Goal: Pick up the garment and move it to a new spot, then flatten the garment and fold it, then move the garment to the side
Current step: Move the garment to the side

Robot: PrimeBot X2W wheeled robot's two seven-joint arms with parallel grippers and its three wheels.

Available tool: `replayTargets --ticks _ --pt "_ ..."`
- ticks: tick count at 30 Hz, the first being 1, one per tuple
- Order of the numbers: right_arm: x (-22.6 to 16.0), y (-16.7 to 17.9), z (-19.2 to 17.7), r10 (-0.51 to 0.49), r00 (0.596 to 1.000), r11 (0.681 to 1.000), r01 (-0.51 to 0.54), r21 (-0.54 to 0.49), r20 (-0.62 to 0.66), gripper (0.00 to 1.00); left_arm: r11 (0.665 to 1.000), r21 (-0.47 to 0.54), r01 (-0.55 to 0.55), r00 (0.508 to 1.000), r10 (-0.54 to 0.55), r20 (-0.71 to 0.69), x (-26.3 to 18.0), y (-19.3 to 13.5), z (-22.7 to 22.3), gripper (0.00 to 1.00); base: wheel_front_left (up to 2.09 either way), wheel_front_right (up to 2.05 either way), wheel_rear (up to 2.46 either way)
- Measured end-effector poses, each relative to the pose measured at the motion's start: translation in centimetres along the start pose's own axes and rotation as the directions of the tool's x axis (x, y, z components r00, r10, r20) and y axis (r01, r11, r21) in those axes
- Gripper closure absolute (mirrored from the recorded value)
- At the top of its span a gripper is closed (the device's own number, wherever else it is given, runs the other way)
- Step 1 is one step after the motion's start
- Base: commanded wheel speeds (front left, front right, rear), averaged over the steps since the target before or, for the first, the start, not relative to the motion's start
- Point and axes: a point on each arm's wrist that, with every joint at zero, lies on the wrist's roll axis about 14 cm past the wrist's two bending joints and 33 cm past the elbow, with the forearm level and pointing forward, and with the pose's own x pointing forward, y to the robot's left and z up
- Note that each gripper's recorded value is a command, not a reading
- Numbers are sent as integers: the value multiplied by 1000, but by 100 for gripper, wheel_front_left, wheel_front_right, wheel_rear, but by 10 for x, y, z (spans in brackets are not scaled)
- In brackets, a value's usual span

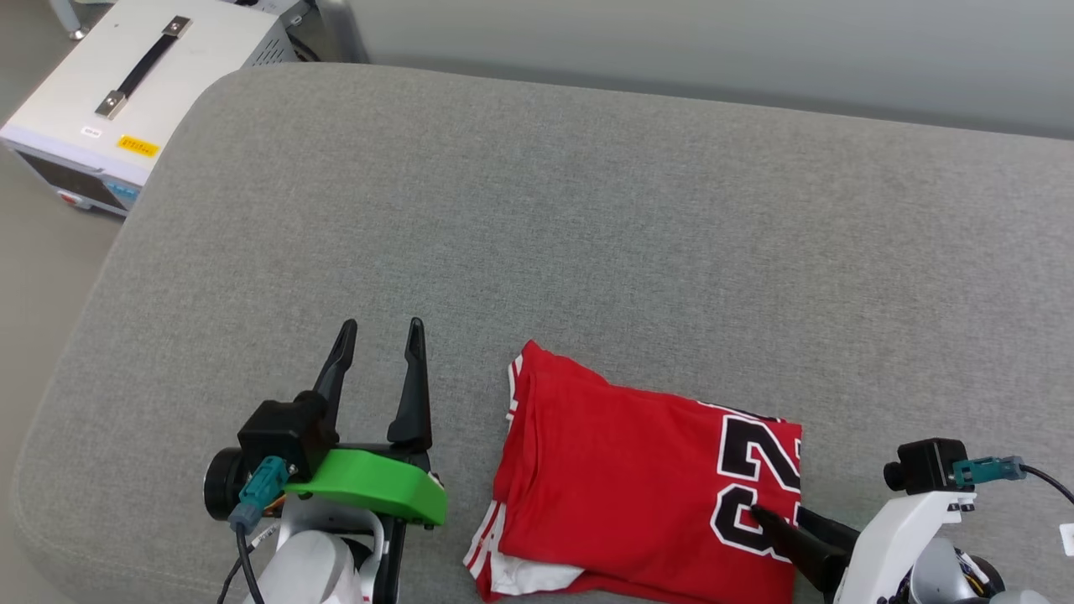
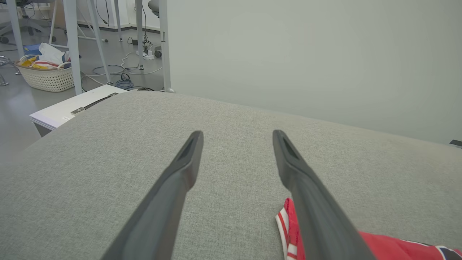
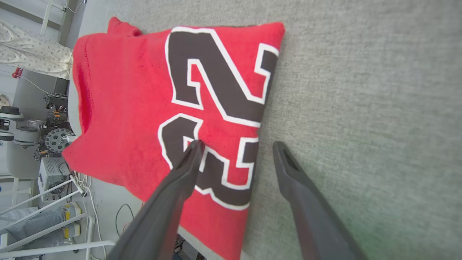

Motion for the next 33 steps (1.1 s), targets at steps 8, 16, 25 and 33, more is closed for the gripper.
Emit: replayTargets --ticks 8,16,25,33 --pt "27 4 -18 38 990 999 -34 31 -133 100 999 18 -36 999 37 -18 1 13 -8 0 0 0 0" --pt "22 13 -10 50 995 999 -51 -4 -91 100 1000 11 -22 1000 22 -7 1 10 -6 0 0 0 0" --pt "-25 -15 6 -81 996 982 75 -171 -27 100 998 24 52 999 -52 -6 1 -8 -5 0 0 0 0" --pt "-90 -72 15 -284 958 936 283 -211 26 100 973 -6 229 973 -229 1 17 -69 -5 0 0 0 0"
